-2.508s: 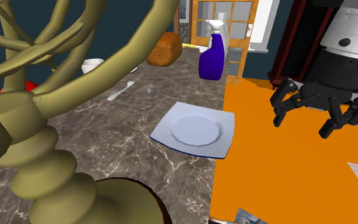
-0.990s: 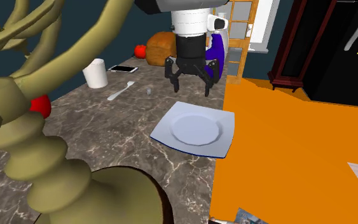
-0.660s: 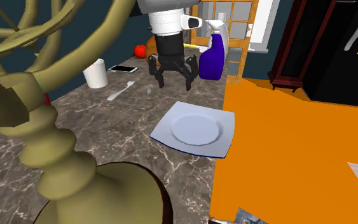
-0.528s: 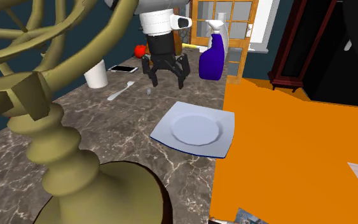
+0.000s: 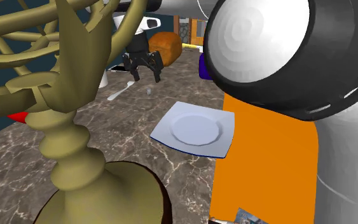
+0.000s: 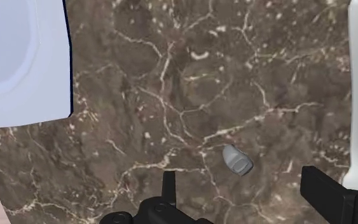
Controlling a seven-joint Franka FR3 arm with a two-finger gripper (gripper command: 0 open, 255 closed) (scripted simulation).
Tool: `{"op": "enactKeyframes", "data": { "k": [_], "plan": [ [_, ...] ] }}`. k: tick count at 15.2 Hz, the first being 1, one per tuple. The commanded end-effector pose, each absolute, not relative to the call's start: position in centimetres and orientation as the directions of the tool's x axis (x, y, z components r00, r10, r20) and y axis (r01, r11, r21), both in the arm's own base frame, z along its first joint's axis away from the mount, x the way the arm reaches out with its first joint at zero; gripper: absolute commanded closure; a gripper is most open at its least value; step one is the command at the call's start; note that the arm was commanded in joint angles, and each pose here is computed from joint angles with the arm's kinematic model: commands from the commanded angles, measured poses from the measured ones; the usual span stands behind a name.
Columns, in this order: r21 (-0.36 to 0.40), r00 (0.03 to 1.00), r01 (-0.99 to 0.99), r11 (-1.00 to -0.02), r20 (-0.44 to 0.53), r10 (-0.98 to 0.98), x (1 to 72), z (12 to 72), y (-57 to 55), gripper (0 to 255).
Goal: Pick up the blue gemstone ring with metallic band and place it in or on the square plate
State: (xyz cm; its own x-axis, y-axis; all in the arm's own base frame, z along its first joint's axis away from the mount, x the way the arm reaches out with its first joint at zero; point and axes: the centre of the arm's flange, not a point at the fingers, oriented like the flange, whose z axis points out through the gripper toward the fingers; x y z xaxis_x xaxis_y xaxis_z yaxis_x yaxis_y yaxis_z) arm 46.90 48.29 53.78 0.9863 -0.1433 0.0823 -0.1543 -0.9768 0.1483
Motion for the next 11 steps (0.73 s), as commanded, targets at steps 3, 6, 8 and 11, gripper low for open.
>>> {"op": "enactKeyframes", "data": {
  "k": [3,6,8,11],
  "plan": [
    [0.16,0.984,-0.164,-0.973,0.089,-0.151,47.7,52.4,49.5,0],
    [0.16,0.984,-0.164,-0.973,0.089,-0.151,47.8,50.8,49.2,0],
    [0.16,0.984,-0.164,-0.973,0.089,-0.151,47.9,49.5,49.0,0],
    [0.16,0.984,-0.164,-0.973,0.089,-0.151,47.9,49.5,49.0,0]
  ]
}}
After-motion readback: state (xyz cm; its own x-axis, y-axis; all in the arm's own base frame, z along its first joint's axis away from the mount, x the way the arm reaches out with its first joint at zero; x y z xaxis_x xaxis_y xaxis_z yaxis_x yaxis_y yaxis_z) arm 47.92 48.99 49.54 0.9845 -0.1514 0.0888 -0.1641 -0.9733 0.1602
